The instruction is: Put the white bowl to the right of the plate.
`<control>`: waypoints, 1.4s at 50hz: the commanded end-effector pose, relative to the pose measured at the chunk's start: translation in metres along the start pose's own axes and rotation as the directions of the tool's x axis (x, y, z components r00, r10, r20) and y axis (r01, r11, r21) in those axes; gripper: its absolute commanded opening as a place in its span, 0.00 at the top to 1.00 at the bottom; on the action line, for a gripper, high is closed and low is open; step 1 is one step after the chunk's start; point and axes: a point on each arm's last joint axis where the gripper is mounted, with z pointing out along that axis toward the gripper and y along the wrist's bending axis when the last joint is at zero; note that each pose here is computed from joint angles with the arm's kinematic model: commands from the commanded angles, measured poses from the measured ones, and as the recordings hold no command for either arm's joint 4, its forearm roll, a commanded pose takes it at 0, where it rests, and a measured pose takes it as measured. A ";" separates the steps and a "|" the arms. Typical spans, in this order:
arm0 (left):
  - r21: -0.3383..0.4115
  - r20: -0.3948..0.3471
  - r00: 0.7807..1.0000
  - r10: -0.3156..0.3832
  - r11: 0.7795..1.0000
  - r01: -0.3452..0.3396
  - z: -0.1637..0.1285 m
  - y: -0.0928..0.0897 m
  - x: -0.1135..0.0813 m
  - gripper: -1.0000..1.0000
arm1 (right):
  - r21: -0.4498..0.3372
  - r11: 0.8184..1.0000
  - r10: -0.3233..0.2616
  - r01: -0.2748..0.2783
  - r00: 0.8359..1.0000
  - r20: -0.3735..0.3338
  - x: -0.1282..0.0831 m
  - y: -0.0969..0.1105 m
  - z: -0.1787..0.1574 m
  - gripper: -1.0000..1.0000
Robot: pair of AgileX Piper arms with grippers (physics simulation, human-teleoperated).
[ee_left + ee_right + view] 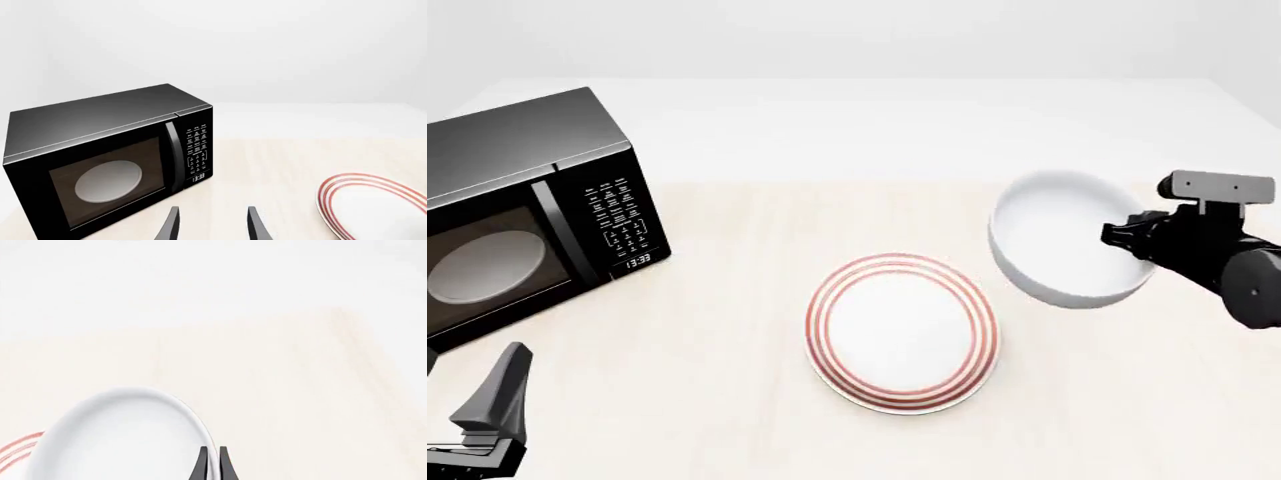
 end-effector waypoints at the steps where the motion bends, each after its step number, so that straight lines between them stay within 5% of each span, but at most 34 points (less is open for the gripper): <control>1: 0.000 0.000 1.000 0.000 1.000 0.000 0.000 0.000 0.000 0.00 | 0.114 0.988 0.104 -0.105 0.995 0.013 0.008 -0.036 -0.003 1.00; 18: 0.000 0.000 1.000 0.000 1.000 0.000 0.000 0.000 0.000 0.00 | 0.206 0.965 0.168 -0.160 0.986 -0.020 0.042 -0.065 0.008 1.00; 51: 0.000 0.000 1.000 0.000 1.000 0.000 0.000 0.000 0.000 0.00 | 0.250 0.946 0.232 -0.206 0.969 -0.081 0.095 -0.077 0.027 1.00; 70: 0.000 0.000 1.000 0.000 1.000 0.000 0.000 0.000 0.000 0.00 | 0.252 0.944 0.243 -0.213 0.966 -0.095 0.105 -0.077 0.034 1.00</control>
